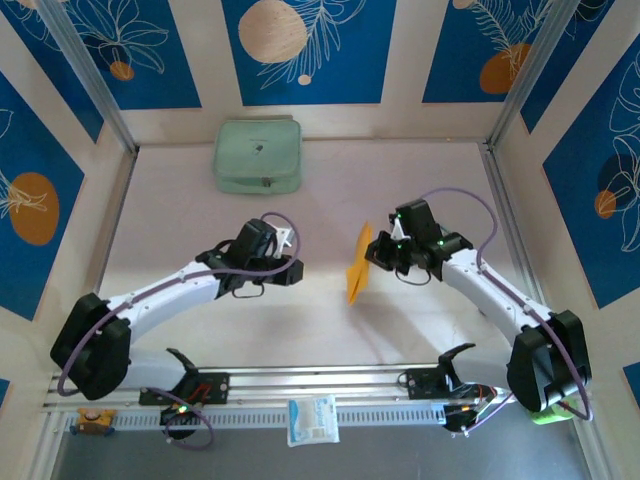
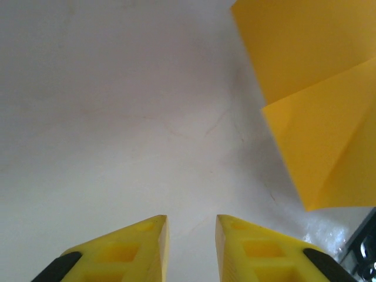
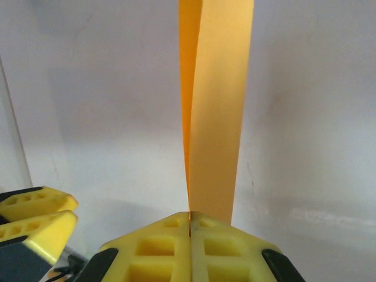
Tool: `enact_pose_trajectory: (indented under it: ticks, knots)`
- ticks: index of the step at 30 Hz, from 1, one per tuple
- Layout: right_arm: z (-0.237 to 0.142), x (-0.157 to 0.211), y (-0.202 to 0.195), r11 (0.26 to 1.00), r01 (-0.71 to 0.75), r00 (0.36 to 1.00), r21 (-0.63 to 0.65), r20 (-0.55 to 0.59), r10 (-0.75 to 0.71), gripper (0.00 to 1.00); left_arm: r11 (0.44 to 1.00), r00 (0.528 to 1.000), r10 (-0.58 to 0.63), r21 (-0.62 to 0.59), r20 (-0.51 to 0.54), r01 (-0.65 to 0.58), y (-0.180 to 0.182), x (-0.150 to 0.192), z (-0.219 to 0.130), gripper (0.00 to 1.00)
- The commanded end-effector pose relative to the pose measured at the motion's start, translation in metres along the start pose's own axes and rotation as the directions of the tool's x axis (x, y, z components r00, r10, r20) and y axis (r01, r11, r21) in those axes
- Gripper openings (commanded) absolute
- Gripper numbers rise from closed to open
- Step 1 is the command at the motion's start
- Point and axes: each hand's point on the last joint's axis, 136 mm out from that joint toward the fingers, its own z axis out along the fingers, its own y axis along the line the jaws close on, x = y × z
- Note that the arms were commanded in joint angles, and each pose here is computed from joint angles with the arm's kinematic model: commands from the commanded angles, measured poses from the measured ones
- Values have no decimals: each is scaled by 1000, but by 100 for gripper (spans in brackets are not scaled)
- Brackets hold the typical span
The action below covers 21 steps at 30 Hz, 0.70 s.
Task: Fold a paper plane with a square sheet of paper (pick it up from the middle)
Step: Turn over the paper at the center of the table.
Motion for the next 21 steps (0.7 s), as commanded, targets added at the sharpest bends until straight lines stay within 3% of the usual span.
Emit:
enact_pose_trajectory:
  ticks: [1,5,7,9,12,16,19,21]
  knots:
    - [-13,5,-13,977,108,994,184,-21,-106,7,999,997,-43,-19,67,44,16,-10,-11,29]
    - [-23,-2,-22,896,191,981,402,-40,-191,6,995,987,-90,-21,130,93,34,-19,-26,33]
    - [-35,-14,-28,810,216,968,545,-12,-249,5,994,982,-98,-40,161,105,43,-23,-35,36]
    - [-46,-23,-33,719,226,952,657,8,-307,5,989,976,-101,-91,195,120,53,-25,-42,46]
    - [-59,-34,-35,566,232,915,791,20,-402,5,977,965,-93,-165,246,136,67,-28,-55,48]
    - [-42,-27,-34,428,270,889,862,-52,-455,4,944,936,-108,-261,334,202,87,-26,-77,63]
    - [-4,-9,-28,374,367,869,852,-170,-465,4,913,910,-112,-321,399,253,101,-22,-95,81]
    - [18,4,-22,344,415,849,842,-222,-480,4,904,898,-107,-335,427,266,106,-18,-104,84]
